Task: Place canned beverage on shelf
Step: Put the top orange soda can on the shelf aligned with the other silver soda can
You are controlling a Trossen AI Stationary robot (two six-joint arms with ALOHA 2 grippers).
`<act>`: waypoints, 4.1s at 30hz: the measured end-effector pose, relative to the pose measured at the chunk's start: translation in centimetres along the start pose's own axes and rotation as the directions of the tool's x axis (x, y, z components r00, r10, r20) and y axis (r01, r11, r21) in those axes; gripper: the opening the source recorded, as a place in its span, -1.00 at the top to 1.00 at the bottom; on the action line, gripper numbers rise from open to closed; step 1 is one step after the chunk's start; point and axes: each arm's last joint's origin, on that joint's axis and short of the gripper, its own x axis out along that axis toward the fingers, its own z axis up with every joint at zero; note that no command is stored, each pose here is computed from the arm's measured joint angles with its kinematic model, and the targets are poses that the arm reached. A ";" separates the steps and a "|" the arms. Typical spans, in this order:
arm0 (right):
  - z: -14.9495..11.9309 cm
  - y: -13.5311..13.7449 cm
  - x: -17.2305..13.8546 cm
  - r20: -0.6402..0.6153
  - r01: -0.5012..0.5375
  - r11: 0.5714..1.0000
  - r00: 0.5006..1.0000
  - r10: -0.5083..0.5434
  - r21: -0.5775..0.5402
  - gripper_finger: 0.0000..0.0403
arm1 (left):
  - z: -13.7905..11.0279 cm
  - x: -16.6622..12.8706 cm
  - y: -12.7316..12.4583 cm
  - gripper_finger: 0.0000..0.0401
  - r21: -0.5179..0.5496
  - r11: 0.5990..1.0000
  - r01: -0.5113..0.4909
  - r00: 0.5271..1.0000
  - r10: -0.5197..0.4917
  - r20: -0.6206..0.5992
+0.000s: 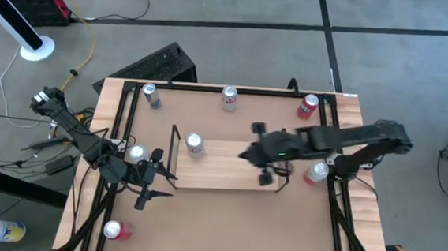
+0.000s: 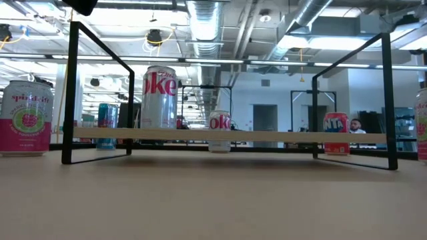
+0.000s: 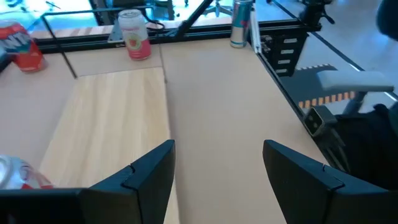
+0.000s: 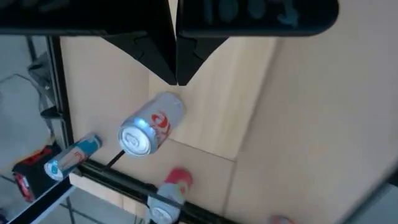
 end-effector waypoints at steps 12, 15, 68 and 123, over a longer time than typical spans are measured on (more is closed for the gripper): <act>-2.9 1.1 -10.9 -0.041 0.265 0.954 0.964 -0.261 0.138 0.88 | 0.8 0.3 1.4 -0.14 0.044 0.976 -0.213 0.975 0.209 0.076; -4.1 0.5 -11.4 -0.128 0.388 0.904 0.920 -0.369 0.181 0.88 | 0.9 0.6 2.2 -0.14 0.053 0.966 -0.253 0.966 0.249 0.074; -23.8 -21.2 -6.7 -0.820 0.830 0.091 0.558 -0.128 0.551 -0.58 | -5.5 -3.4 4.4 -0.14 0.144 0.973 -0.183 0.963 0.149 0.223; -27.3 -16.5 -2.1 -0.867 0.865 -0.207 0.382 -0.320 0.457 -0.39 | -5.9 -3.1 4.0 -0.14 0.156 0.977 -0.145 0.975 0.114 0.191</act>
